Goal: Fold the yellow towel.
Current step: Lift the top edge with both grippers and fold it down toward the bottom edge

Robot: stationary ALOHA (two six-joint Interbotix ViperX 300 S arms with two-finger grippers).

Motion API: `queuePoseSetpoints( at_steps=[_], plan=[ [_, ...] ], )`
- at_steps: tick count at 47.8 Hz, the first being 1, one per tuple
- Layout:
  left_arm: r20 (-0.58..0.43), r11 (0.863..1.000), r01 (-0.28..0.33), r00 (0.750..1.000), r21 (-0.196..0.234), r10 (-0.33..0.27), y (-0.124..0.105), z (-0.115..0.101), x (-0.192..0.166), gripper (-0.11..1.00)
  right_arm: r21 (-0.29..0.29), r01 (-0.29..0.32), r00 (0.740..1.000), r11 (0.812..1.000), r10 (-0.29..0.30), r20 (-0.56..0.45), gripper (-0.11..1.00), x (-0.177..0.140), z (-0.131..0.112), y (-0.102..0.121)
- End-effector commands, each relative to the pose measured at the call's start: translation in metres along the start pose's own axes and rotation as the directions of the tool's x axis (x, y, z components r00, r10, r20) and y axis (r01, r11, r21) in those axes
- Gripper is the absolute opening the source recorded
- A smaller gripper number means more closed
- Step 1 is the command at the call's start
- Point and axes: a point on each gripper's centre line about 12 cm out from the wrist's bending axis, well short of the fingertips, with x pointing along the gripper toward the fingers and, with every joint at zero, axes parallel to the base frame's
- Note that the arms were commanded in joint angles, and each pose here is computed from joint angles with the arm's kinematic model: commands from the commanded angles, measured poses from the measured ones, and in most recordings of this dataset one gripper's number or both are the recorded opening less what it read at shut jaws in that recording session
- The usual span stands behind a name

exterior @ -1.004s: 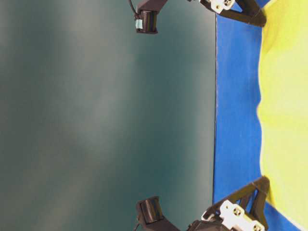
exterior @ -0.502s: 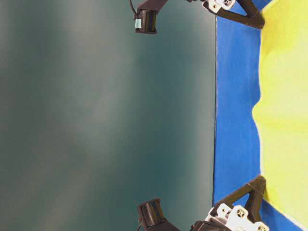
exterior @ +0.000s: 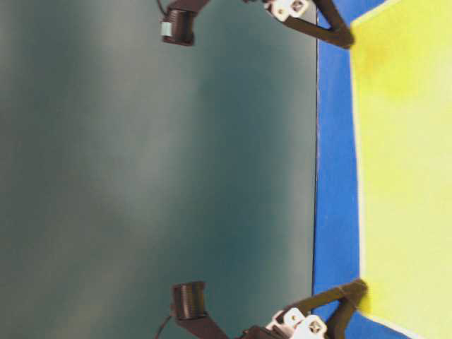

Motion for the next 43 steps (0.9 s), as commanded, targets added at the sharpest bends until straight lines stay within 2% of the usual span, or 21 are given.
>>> queuePoseSetpoints(
  at_steps=[1, 13, 21, 32, 38, 43],
  plan=[
    [0.049, 1.0, -0.008, 0.999, -0.001, 0.008, 0.003, 0.016, -0.004, 0.01, 0.004, 0.001, 0.999, 1.0, -0.001, 0.032, 0.02, -0.006, 0.007, -0.001],
    [0.047, 1.0, -0.006, 0.999, 0.005, 0.006, 0.002, 0.017, -0.005, 0.01, 0.016, 0.001, 1.0, 1.0, -0.001, 0.031, 0.02, -0.007, 0.006, -0.001],
    [0.05, 1.0, 0.02, 0.998, 0.024, -0.022, -0.009, 0.021, -0.012, 0.01, 0.009, -0.021, 1.0, 1.0, 0.021, 0.018, 0.02, -0.014, 0.007, 0.009],
    [0.016, 0.99, 0.112, 0.993, 0.083, -0.114, -0.047, 0.024, -0.028, 0.01, 0.005, -0.099, 0.995, 0.995, 0.099, -0.029, 0.02, -0.032, 0.0, 0.041],
    [-0.015, 0.975, 0.184, 0.983, 0.123, -0.184, -0.077, 0.016, -0.034, 0.01, -0.007, -0.171, 0.984, 0.985, 0.171, -0.052, 0.02, -0.041, -0.01, 0.07],
    [-0.031, 0.959, 0.252, 0.968, 0.133, -0.25, -0.106, 0.011, -0.04, 0.01, -0.006, -0.223, 0.972, 0.975, 0.222, -0.077, 0.02, -0.046, -0.018, 0.091]
  ],
)
